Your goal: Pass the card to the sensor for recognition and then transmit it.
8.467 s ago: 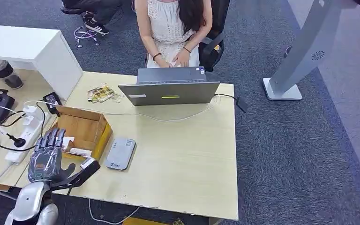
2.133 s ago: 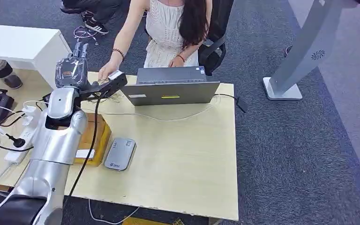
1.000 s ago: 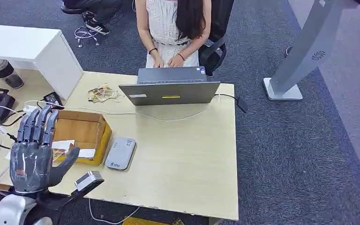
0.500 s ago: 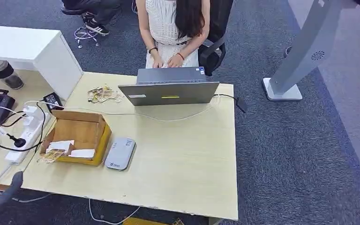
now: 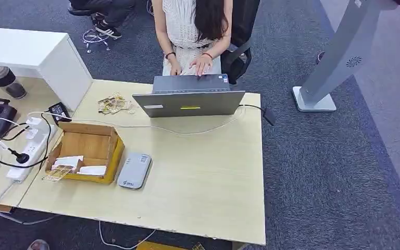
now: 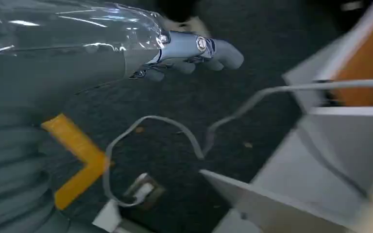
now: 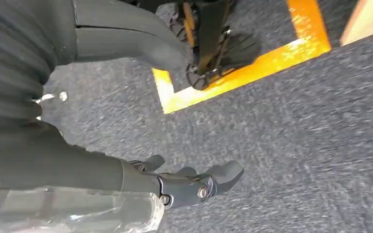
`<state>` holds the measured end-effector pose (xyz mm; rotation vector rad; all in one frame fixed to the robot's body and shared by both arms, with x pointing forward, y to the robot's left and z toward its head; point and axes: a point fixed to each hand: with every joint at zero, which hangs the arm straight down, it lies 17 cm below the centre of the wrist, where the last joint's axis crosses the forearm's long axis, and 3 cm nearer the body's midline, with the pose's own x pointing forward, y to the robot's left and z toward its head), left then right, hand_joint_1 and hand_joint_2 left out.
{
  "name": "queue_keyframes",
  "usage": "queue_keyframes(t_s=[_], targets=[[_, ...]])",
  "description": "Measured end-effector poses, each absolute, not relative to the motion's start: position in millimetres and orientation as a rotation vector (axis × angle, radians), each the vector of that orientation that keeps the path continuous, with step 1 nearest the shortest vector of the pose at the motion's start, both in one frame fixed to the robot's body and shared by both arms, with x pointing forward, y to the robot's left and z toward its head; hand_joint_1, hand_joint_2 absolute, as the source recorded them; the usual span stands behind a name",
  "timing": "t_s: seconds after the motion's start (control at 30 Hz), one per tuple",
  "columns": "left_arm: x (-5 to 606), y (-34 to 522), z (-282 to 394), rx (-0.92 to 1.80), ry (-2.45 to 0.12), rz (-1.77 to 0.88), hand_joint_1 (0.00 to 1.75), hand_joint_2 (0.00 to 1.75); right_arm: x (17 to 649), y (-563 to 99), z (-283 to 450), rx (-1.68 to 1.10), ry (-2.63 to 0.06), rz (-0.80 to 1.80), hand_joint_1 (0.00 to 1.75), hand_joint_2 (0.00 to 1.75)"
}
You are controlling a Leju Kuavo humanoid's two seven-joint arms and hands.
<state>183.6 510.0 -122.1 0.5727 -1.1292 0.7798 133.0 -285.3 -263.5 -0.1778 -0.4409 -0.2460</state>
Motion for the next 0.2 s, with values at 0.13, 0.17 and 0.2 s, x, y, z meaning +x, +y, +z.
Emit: queue_keyframes(t_s=[0.13,0.17,0.2], targets=[[171,479,-162,0.493,-1.004,0.843,0.00,0.00,127,-282,-266,-0.170,-0.409,-0.235,0.00,1.75],[167,470,-174,0.478,-0.955,0.849,0.00,1.75,125,-280,-267,-0.166,-0.394,-0.223,0.00,1.75],[163,461,-183,0.467,-0.914,0.848,0.00,1.75,122,-279,-268,-0.164,-0.379,-0.214,0.00,1.75]])
